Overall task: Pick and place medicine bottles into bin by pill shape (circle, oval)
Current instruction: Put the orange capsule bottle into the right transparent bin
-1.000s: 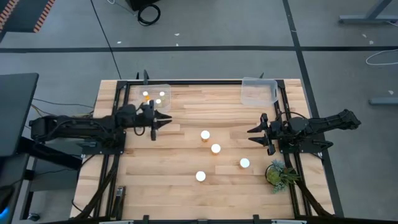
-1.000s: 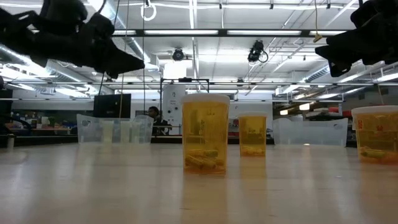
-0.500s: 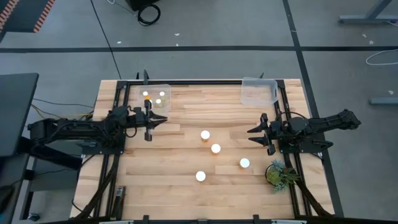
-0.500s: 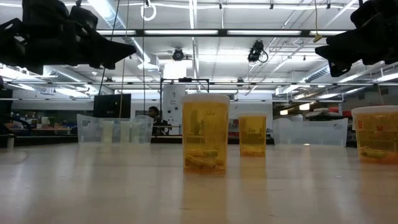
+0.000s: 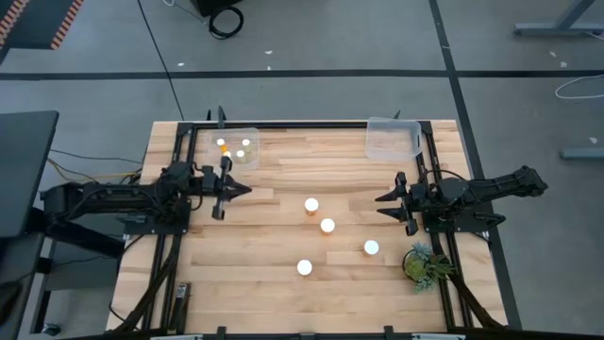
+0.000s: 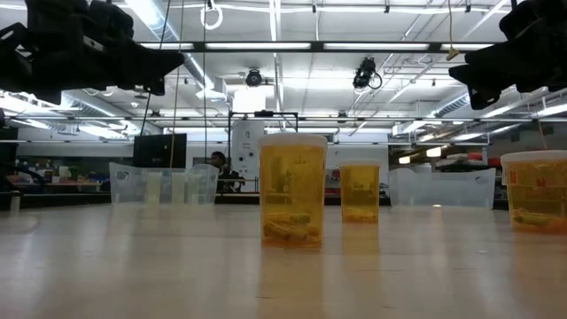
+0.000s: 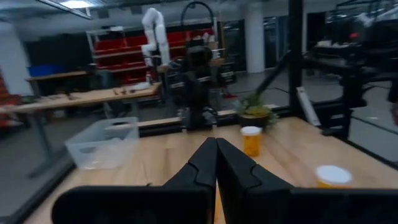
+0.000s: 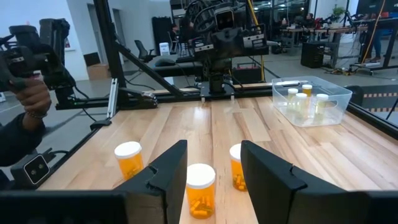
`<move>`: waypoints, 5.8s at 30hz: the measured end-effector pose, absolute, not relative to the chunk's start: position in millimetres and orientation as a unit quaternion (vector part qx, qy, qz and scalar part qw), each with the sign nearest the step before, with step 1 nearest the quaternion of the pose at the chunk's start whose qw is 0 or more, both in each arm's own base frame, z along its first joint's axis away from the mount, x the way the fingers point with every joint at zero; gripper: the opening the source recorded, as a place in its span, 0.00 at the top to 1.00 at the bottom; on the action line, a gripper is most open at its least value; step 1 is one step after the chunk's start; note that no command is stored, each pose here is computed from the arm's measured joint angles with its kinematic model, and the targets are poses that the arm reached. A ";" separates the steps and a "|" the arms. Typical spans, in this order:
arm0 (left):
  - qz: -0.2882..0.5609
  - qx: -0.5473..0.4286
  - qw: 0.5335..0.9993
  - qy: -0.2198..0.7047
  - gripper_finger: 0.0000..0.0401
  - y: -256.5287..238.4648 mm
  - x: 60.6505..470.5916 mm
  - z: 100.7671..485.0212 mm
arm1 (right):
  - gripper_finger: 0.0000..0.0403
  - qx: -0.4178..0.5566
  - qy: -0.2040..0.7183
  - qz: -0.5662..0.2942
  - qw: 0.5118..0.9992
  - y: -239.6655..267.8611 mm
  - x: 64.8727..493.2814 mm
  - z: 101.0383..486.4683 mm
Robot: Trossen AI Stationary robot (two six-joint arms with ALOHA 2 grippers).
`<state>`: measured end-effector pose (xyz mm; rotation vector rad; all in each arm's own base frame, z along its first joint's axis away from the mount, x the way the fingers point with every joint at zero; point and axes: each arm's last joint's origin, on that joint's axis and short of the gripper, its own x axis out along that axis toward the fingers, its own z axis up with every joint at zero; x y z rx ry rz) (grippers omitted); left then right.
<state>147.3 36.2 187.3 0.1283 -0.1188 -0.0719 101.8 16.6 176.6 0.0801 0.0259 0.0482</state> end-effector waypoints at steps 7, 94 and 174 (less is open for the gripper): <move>-0.067 0.038 0.996 -0.054 0.97 22.6 150.4 186.2 | 0.61 0.039 0.013 0.024 0.999 16.6 101.8 176.7; 0.009 0.009 1.000 -0.027 0.96 -21.9 94.3 172.3 | 0.55 0.002 0.516 -0.072 0.854 67.4 305.6 228.2; 0.009 0.007 0.999 -0.032 0.94 -21.9 94.3 172.8 | 0.44 -0.006 0.539 -0.076 0.839 71.3 332.1 184.1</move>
